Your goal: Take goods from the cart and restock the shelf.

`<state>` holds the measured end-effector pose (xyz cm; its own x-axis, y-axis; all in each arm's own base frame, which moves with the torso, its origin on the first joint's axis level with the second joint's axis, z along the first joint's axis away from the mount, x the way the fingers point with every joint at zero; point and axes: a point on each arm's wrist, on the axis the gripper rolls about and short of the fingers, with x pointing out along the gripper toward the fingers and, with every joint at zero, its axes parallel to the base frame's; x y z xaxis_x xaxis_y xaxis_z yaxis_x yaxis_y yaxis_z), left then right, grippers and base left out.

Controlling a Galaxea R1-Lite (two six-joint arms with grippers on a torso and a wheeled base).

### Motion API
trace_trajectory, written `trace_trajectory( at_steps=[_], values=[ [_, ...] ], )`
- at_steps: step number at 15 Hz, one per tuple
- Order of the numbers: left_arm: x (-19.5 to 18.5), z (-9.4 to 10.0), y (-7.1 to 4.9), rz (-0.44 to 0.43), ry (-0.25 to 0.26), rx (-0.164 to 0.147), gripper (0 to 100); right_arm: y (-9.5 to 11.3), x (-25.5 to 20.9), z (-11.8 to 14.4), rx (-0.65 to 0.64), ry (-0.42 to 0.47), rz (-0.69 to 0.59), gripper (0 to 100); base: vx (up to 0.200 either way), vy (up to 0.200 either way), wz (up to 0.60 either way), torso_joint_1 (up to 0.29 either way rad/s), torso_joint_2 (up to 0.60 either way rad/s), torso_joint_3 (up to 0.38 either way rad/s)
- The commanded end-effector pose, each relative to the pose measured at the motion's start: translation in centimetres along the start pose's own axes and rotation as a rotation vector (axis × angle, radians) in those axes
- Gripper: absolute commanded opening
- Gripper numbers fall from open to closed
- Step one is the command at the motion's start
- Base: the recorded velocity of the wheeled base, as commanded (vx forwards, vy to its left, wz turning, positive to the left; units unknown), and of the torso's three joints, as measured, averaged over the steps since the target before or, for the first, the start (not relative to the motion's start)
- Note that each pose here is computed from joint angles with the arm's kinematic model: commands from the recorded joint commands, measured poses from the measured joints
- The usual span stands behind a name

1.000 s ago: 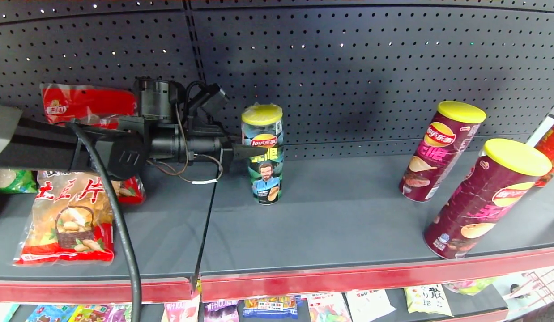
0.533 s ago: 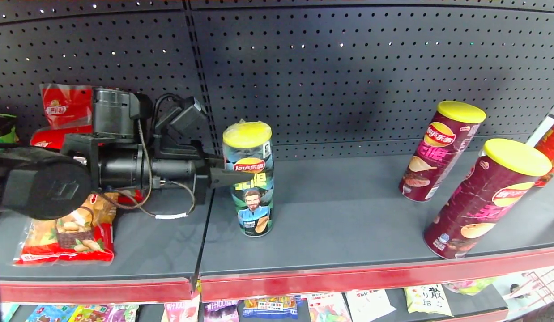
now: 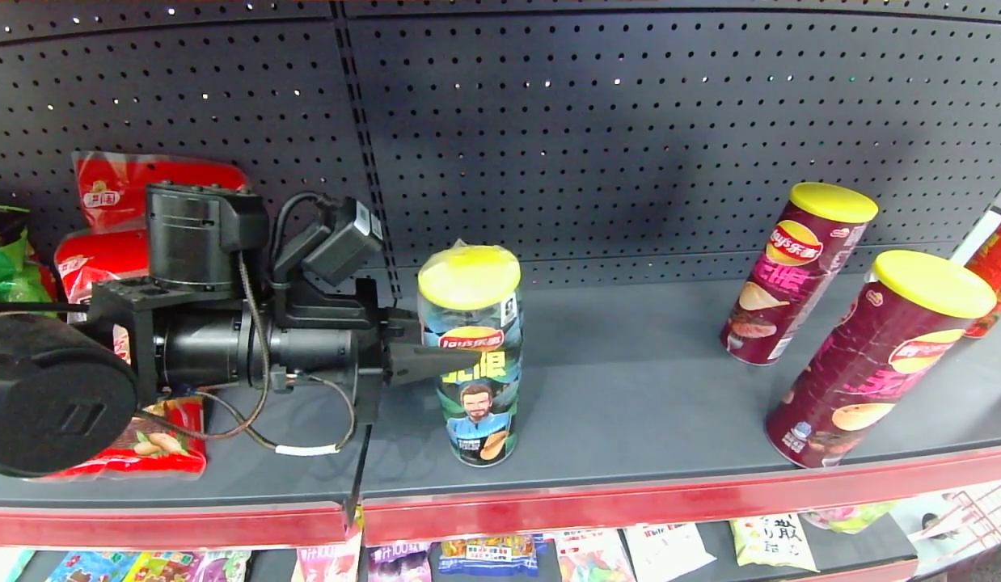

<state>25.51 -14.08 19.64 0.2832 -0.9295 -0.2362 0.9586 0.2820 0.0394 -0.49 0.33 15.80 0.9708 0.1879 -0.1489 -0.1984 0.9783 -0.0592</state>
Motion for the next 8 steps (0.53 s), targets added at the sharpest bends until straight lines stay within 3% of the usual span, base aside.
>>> trace_trajectory(
  at_steps=[1, 8],
  values=[
    [-0.1, -0.3, -0.4, -0.007, 0.006, -0.006, 0, 0.0, 0.0, 0.0, -0.001, 0.001, 0.001, 0, 0.000, 0.000, 0.00, 0.000, 0.00, 0.000],
    [-1.0, -1.4, -1.8, -0.017, 0.031, -0.032, 0, 0.0, 0.1, 0.0, 0.000, 0.005, 0.004, 0, 0.000, 0.000, 0.00, 0.000, 0.00, 0.000]
  ],
)
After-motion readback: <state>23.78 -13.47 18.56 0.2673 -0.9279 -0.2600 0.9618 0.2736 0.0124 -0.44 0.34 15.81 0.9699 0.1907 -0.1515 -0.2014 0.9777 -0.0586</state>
